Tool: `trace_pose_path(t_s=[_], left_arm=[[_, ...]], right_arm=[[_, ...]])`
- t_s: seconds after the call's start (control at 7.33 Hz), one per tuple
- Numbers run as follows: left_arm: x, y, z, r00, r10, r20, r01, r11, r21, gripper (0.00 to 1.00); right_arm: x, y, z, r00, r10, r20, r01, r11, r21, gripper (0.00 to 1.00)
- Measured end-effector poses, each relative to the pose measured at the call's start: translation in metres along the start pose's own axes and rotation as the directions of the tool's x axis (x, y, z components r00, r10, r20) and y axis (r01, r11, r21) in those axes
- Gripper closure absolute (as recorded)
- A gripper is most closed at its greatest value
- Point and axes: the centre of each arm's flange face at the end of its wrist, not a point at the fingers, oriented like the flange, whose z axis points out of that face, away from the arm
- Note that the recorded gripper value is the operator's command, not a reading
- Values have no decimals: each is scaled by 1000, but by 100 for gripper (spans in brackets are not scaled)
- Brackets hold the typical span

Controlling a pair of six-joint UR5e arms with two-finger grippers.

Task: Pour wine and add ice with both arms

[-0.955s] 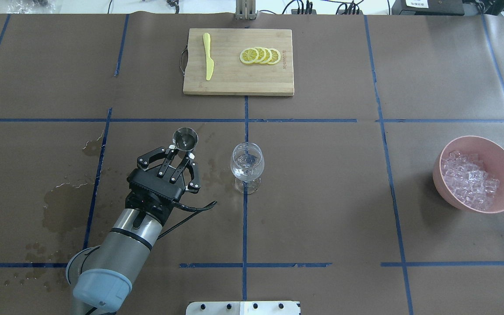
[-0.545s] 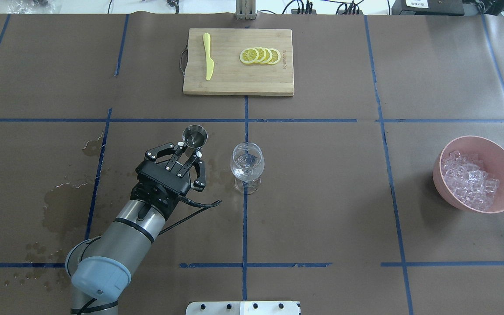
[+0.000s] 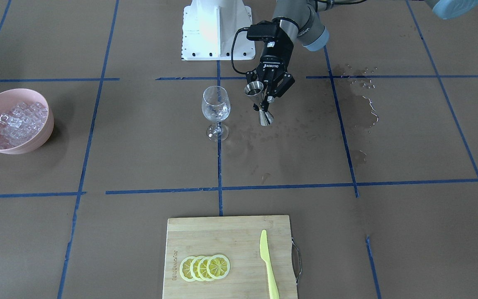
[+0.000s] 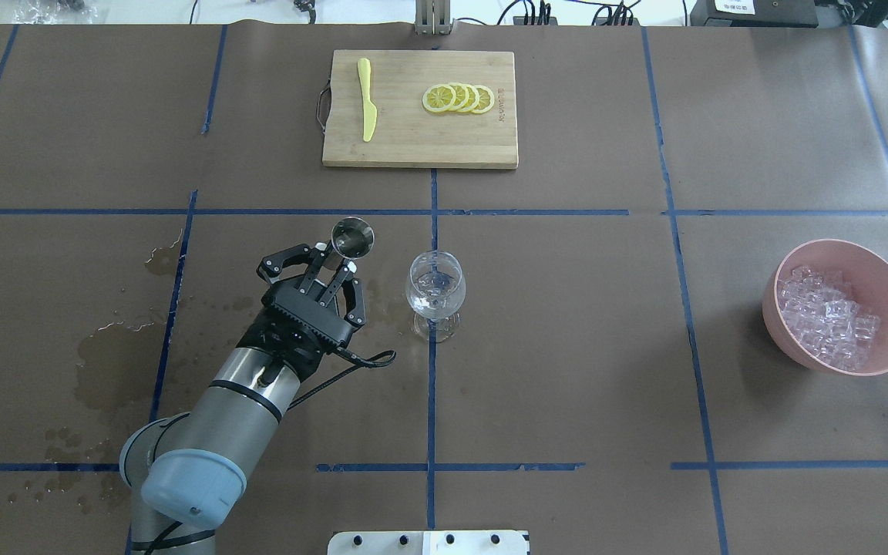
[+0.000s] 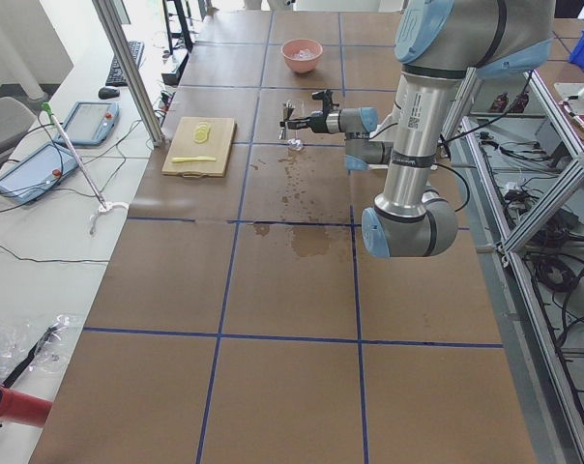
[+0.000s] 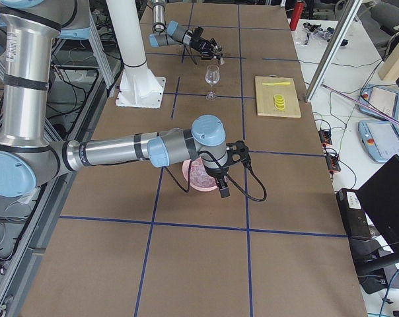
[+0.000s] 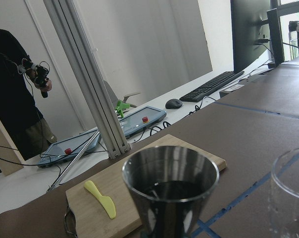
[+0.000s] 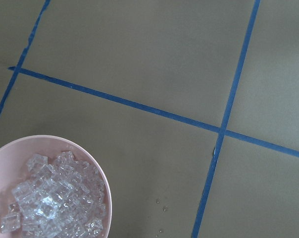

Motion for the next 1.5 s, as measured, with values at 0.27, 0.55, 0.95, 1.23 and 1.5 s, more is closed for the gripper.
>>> trace_pose_path(t_s=[0.27,0.55,0.95,1.23,1.5], left_arm=[[8,-11,3,999,48,23,-48,999,9,100],[22,-27,9,995,91,31,-91,996,-14,100],[26,-35,13,961,268,63,-267,963,-33,100],[28,-40,13,934,351,71,-350,936,-36,100],[31,-46,13,901,428,70,-426,904,-36,100]], right_arm=[[1,0,1,1000,2,0,-2,1000,-2,0],[2,1,2,1000,4,-1,-4,1000,-4,0],[3,2,3,1000,7,-1,-7,1000,-6,0],[3,3,3,1000,9,-1,-9,1000,-8,0],[4,4,4,1000,11,-1,-11,1000,-10,0]])
